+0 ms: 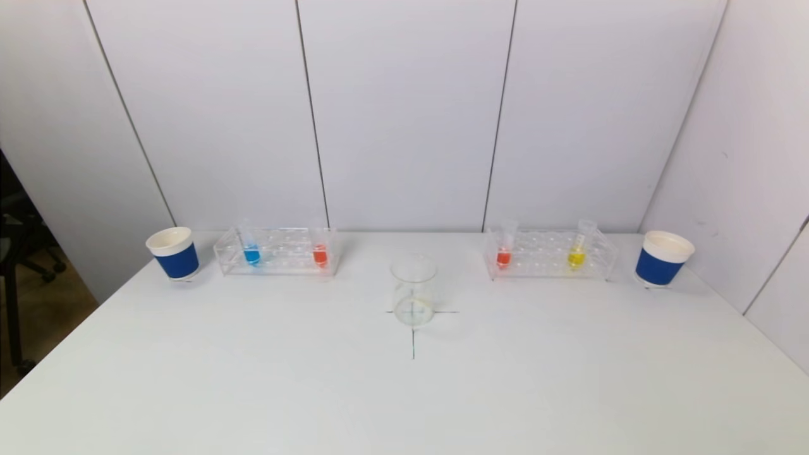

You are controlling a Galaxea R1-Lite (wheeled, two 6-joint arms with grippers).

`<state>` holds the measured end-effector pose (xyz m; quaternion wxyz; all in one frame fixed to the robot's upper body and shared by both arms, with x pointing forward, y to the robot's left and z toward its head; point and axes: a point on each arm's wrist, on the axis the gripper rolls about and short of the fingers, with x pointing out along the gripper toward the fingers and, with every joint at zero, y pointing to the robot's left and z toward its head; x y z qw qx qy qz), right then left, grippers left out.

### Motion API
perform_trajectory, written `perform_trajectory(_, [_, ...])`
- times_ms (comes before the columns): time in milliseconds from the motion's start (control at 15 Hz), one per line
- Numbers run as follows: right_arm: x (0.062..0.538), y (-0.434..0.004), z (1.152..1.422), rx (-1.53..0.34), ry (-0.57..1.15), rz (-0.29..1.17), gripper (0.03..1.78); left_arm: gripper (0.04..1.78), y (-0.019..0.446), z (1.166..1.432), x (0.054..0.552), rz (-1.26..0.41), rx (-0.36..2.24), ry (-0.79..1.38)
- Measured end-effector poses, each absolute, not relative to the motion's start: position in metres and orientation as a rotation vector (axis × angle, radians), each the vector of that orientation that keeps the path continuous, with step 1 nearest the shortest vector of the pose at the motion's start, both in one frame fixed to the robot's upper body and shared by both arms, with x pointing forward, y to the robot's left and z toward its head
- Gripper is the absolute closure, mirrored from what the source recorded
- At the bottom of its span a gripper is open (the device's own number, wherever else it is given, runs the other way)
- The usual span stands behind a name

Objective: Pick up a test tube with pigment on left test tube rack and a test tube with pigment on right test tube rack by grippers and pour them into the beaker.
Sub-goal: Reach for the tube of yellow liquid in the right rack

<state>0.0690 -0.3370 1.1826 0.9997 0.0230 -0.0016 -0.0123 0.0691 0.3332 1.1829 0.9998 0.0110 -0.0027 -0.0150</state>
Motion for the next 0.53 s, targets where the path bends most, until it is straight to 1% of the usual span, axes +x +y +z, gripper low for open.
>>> perform_trajectory(533, [0.069, -0.337, 1.1826, 0.046, -0.003, -0.025, 0.04, 0.06, 0.3332, 1.1829, 0.0691, -0.03, 0.022, -0.005])
